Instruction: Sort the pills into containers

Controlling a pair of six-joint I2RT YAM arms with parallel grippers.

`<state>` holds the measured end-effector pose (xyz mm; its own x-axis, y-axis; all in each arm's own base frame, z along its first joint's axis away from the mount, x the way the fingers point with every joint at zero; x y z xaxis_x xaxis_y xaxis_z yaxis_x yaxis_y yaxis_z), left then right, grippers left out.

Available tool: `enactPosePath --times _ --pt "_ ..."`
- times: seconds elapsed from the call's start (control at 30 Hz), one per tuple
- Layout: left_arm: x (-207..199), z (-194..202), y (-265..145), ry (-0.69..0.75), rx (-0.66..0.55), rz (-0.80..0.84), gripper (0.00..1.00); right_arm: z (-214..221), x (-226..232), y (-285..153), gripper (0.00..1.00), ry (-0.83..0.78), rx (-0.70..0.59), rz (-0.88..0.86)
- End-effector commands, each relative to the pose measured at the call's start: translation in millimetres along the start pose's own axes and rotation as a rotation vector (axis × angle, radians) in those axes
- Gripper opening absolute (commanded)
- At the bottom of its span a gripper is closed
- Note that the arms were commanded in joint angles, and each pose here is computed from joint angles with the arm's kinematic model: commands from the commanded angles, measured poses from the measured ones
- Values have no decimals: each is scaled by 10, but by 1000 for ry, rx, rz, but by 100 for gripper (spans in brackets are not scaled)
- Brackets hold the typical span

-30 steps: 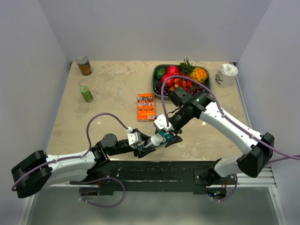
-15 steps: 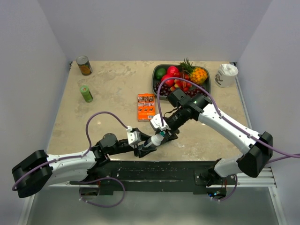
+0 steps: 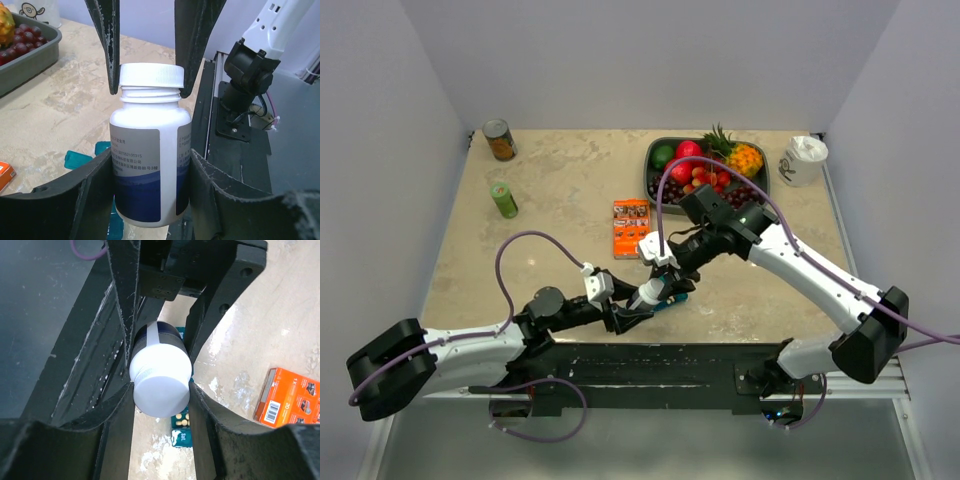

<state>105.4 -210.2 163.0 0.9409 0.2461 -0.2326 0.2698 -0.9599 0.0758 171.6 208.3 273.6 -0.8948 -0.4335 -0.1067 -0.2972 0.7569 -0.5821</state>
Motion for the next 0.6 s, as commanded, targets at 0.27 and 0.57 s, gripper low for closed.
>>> enactPosePath --times 0.27,0.57 --pt "-2 -480 154 117 -196 1 0 81 10 215 26 233 -45 -178" --pt "73 -613 183 159 -238 -98 0 166 -148 307 28 439 5 38"
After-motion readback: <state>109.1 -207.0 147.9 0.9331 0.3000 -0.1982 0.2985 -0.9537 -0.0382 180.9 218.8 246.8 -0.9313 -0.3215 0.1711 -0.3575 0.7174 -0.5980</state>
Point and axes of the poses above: each gripper's point midway between its finger pads, its own y axis out along the fingers, its own x axis along the line the jaws close on, z = x × y, the point moved 10 cm from there along -y, back along the fingers, and after that the axes turned 5 degrees about -y, right-handed, at the moved point
